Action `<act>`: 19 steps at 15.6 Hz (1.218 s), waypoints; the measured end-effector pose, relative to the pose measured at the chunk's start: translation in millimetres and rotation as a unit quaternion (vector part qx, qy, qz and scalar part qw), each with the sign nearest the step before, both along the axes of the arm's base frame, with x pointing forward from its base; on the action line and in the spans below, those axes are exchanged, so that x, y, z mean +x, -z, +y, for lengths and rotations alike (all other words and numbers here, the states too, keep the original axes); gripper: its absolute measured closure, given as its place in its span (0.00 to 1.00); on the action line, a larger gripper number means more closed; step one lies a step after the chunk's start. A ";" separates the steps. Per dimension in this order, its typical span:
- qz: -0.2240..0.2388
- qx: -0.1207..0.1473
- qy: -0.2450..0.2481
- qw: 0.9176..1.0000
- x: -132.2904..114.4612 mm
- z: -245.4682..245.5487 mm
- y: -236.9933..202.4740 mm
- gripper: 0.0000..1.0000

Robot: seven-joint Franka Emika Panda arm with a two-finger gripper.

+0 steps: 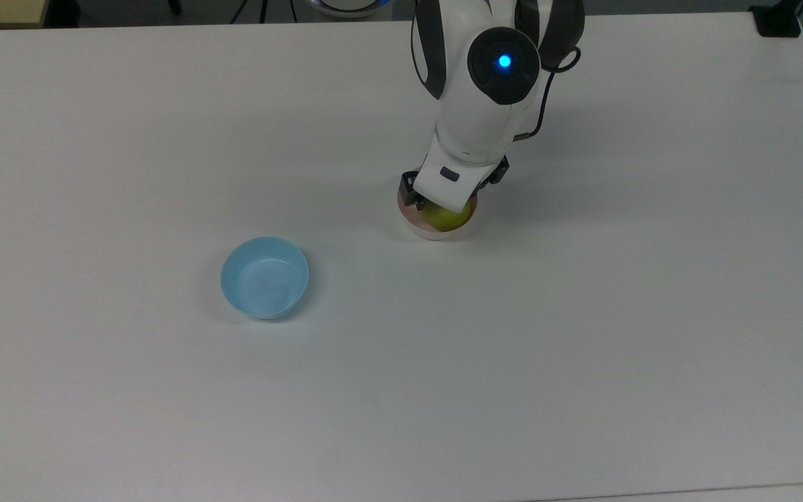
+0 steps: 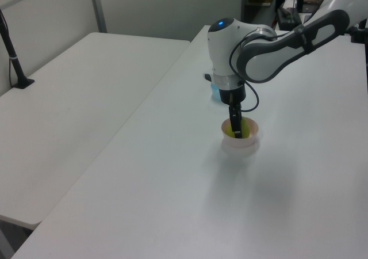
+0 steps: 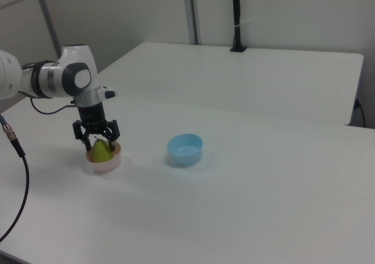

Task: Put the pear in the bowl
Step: 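Open the gripper to release the pear and raise the gripper away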

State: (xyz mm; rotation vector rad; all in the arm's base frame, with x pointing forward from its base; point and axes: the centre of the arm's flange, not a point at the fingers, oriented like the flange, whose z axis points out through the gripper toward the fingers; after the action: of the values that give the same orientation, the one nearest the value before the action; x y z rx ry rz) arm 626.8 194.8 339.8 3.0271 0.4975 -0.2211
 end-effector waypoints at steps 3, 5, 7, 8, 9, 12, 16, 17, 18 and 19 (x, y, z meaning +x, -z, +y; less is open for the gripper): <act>-0.014 0.004 0.003 1.000 5.3 -3.1 -15.3 0.00; -0.032 0.010 0.019 0.999 9.0 -18.2 -40.5 0.00; -0.045 0.016 0.050 0.998 11.1 -57.9 -78.2 0.00; -0.050 0.020 0.071 0.996 10.1 -85.8 -99.2 0.00; -0.053 0.023 0.091 0.994 7.9 -113.0 -117.5 0.00; -0.062 0.033 0.148 0.986 -4.8 -188.6 -160.7 0.00; -0.064 0.008 0.212 0.975 -19.0 -236.1 -175.1 0.00; -0.064 0.000 0.222 0.973 -20.4 -238.3 -174.7 0.00; -0.064 -0.005 0.226 0.972 -21.0 -238.5 -173.9 0.00; -0.064 -0.008 0.230 0.971 -21.3 -238.0 -173.0 0.00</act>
State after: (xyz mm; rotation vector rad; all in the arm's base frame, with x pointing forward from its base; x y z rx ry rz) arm 605.5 -43.2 512.9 3.0667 -0.2213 -0.0493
